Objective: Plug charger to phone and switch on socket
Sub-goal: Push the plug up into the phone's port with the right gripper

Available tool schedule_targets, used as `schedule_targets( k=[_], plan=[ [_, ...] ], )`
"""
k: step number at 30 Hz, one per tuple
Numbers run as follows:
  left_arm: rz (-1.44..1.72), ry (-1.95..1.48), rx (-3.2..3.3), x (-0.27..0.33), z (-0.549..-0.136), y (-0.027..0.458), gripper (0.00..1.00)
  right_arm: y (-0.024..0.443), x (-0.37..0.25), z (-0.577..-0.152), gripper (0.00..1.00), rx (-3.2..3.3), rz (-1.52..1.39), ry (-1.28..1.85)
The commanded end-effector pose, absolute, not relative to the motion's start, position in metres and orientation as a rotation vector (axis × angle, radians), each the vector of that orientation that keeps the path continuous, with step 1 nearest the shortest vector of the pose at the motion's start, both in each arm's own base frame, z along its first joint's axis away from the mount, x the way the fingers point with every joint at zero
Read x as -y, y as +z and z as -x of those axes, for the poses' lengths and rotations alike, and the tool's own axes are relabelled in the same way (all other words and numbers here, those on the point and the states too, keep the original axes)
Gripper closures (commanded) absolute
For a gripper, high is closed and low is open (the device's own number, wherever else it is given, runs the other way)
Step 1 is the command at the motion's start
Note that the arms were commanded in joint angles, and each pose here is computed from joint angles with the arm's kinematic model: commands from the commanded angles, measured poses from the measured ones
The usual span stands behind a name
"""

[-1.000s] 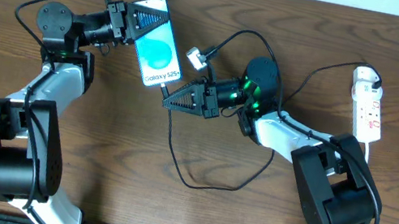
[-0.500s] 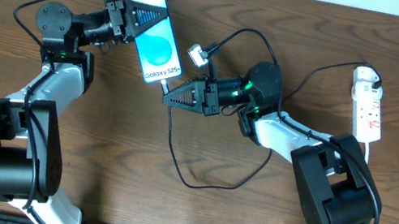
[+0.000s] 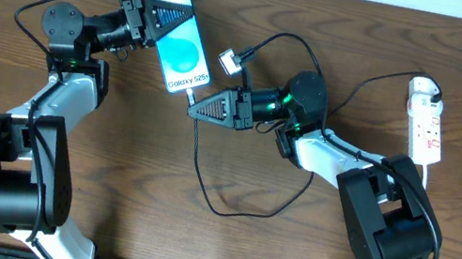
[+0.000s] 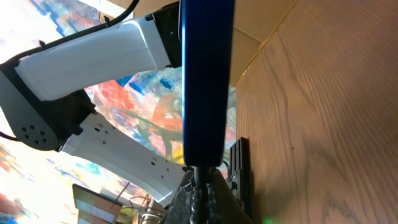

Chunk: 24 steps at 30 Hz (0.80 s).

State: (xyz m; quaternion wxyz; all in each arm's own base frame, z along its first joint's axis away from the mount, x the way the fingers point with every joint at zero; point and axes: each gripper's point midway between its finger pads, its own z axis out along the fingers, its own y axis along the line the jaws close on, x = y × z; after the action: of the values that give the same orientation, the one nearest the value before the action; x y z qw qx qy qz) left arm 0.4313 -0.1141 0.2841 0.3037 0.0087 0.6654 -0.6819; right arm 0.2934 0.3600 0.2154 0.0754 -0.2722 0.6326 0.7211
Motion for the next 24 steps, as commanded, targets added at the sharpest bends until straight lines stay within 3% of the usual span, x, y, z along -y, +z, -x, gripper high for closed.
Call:
schedule_targets(
  k=[1, 24],
  plan=[
    [-0.164, -1.813, -1.787, 0.125, -0.414, 0.293, 0.92, 0.229, -0.366, -0.321, 0.99, -1.845, 0.624, 2.114],
    [-0.164, -1.813, -1.787, 0.124, -0.415, 0.293, 0.93, 0.233, -0.358, -0.345, 0.99, -1.87, 0.431, 2.123]
  ],
)
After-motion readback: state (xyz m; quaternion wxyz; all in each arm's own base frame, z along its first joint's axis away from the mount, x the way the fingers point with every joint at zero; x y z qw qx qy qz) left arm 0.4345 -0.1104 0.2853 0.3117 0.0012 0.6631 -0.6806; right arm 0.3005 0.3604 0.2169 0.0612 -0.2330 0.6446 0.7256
